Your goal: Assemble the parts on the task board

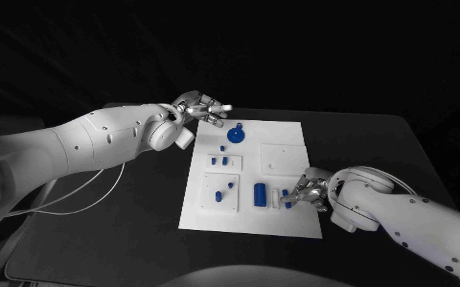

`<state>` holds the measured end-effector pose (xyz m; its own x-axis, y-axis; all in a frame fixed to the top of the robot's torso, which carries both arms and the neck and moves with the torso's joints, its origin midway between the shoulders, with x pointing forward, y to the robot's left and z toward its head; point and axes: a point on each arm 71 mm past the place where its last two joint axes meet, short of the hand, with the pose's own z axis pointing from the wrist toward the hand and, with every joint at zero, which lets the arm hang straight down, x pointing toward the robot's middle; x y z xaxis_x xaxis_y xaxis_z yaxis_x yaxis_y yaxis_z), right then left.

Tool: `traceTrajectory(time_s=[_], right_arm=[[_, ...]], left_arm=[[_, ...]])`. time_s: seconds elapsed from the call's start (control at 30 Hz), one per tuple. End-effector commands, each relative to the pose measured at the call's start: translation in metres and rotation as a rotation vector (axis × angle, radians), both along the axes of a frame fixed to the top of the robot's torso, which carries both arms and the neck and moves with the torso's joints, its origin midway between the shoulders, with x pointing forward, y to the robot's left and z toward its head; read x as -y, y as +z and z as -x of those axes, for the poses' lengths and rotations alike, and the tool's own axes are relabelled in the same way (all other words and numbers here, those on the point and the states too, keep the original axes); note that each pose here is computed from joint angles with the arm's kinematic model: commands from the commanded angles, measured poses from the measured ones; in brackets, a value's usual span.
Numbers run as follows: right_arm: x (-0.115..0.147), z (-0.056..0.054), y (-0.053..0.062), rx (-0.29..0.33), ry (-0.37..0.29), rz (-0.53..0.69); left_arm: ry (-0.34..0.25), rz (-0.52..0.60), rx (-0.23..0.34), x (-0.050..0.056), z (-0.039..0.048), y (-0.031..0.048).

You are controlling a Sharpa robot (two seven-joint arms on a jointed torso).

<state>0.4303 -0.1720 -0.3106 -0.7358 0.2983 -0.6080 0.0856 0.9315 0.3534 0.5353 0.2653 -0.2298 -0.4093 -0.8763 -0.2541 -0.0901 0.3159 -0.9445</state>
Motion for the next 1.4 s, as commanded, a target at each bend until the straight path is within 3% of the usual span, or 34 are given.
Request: traceTrajectory(time_s=[0.03,0.23,0.4,0.63,1.07,1.4], right_arm=[[0.008,0.0,-0.004,0.033,0.0,0.077],[0.007,-0.001,0.004,0.132,0.016,0.127],[0.005,0.0,0.009,0.168,0.028,0.156],[0.002,0.003,0.013,0.187,0.051,0.188],[0.002,0.008,0.012,0.141,0.128,0.275],[-0.004,0.011,0.007,0.211,0.224,0.41]], left_arm=[[-0.013,0.006,-0.001,0.002,0.0005,0.0003],[-0.013,0.006,-0.002,0.002,0.0007,0.0002],[-0.012,0.005,-0.004,0.002,0.0008,0.0002],[-0.012,0.005,-0.005,0.001,0.0009,0.0001],[-0.014,0.003,-0.008,0.002,0.001,-0.0001],[-0.016,0.002,-0.009,0.003,0.0007,-0.0002]])
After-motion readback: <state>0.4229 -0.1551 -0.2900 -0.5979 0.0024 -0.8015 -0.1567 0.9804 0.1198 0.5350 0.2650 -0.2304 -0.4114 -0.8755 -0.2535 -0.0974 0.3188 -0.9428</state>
